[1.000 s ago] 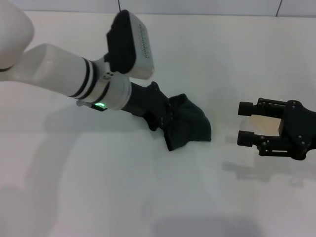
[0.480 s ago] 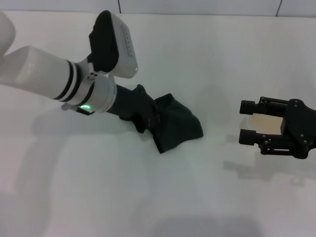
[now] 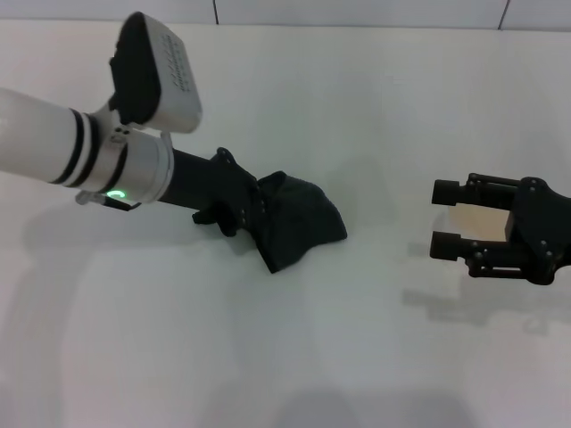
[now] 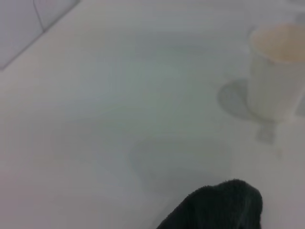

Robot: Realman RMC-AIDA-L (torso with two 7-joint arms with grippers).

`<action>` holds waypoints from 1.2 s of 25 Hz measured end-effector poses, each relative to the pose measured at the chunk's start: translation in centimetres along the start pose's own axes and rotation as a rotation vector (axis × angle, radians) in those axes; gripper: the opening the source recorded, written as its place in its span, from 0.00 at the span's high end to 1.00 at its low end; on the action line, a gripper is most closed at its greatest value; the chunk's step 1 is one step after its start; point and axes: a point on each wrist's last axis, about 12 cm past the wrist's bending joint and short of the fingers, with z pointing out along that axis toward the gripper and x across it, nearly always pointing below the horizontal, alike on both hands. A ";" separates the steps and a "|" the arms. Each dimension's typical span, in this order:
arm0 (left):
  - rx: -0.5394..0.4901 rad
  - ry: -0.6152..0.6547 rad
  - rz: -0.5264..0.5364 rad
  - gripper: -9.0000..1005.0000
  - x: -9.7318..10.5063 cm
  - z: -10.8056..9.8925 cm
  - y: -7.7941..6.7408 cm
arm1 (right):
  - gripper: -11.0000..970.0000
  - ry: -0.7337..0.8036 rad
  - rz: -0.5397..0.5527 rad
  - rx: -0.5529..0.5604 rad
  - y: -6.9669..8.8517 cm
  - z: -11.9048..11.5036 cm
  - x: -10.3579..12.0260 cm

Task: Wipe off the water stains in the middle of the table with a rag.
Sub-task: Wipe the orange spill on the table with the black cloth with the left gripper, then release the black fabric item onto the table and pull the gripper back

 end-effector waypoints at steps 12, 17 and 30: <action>0.023 -0.013 -0.025 0.95 -0.1 -0.1 -0.2 | 0.22 -0.002 0.001 0.006 -0.1 0.0 0.0; 0.040 -0.006 -0.039 0.95 0.1 -0.4 -0.3 | 0.22 -0.002 0.001 0.009 -0.1 0.0 0.0; -0.038 0.028 -0.027 0.65 0.8 -1.5 -1.0 | 0.22 0.000 0.005 0.016 -0.2 0.0 -0.3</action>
